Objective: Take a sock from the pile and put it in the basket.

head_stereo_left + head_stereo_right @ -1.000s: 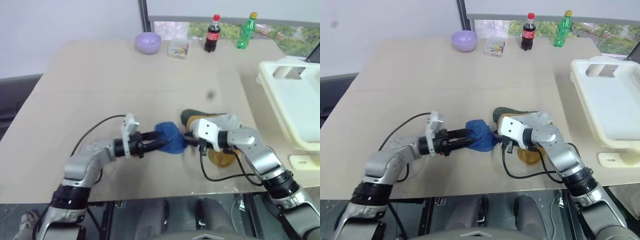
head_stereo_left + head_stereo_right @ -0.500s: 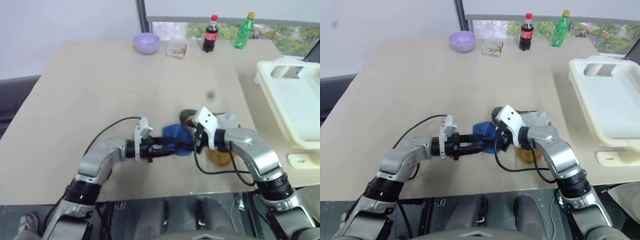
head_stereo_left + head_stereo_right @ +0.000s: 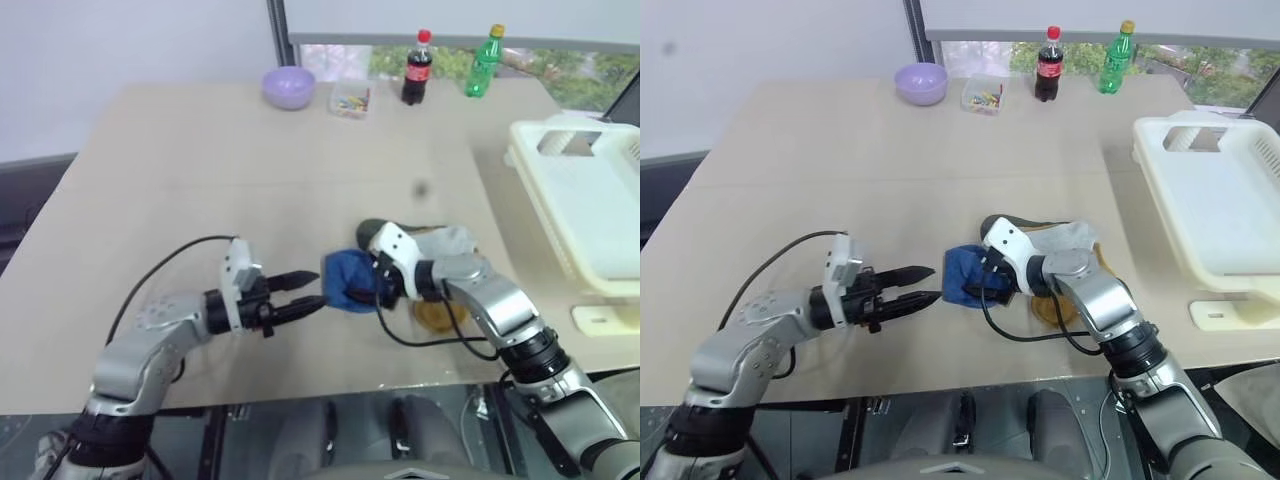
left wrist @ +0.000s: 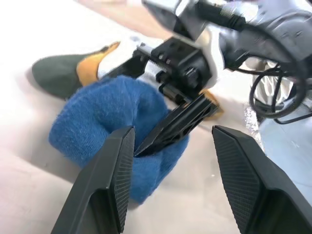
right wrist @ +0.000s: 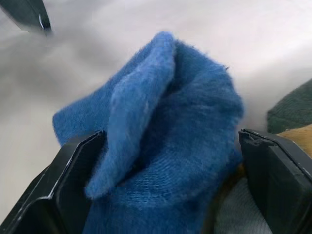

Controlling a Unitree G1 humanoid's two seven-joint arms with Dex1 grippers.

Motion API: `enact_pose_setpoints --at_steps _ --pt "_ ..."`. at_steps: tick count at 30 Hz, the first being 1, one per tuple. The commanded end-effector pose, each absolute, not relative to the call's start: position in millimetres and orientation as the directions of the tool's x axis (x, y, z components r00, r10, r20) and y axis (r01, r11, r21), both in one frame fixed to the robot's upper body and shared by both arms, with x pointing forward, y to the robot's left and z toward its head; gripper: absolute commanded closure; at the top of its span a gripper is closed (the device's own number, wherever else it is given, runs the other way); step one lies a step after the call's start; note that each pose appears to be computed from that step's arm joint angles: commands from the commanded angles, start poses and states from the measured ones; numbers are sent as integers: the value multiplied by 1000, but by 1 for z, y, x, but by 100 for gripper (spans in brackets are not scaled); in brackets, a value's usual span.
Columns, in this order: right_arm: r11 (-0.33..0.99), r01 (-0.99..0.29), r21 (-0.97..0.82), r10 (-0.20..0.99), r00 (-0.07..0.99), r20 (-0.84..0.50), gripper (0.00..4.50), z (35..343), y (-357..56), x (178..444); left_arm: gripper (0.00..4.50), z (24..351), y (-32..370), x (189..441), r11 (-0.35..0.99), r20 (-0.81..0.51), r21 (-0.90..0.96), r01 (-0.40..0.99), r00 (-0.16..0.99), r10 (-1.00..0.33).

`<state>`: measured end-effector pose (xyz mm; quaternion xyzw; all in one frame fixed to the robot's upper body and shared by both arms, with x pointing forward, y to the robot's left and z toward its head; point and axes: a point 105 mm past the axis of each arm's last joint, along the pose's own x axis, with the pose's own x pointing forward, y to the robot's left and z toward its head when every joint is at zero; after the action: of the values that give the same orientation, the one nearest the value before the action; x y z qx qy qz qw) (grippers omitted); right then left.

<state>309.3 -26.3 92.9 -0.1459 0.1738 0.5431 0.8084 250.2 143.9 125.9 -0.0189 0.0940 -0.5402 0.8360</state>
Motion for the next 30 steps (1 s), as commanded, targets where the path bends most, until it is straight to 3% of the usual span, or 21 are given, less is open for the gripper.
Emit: enact_pose_setpoints --at_steps 1,8,9,12,21,26,30 --pt "307 -950 -49 814 289 -503 83 75 -29 301 179 140 154 245 446 -115 -75 892 436 -893" --pt "251 -954 -161 844 297 -446 427 87 -21 307 179 141 161 248 493 -106 -50 869 486 -868" --pt "255 -954 -160 846 300 -442 449 88 -21 307 179 142 160 248 493 -104 -50 868 487 -867" --pt "264 -953 -149 868 302 -395 450 97 -20 308 179 142 159 249 495 -98 -52 867 489 -867" --pt "293 -956 16 953 290 -90 450 163 -32 294 179 160 148 248 439 -6 -17 898 439 -898" --pt "433 -891 138 887 448 109 450 215 -71 308 179 176 129 258 402 55 47 914 400 -915" --pt "614 -754 235 723 656 216 450 245 -127 331 179 185 113 265 389 110 59 919 381 -918"
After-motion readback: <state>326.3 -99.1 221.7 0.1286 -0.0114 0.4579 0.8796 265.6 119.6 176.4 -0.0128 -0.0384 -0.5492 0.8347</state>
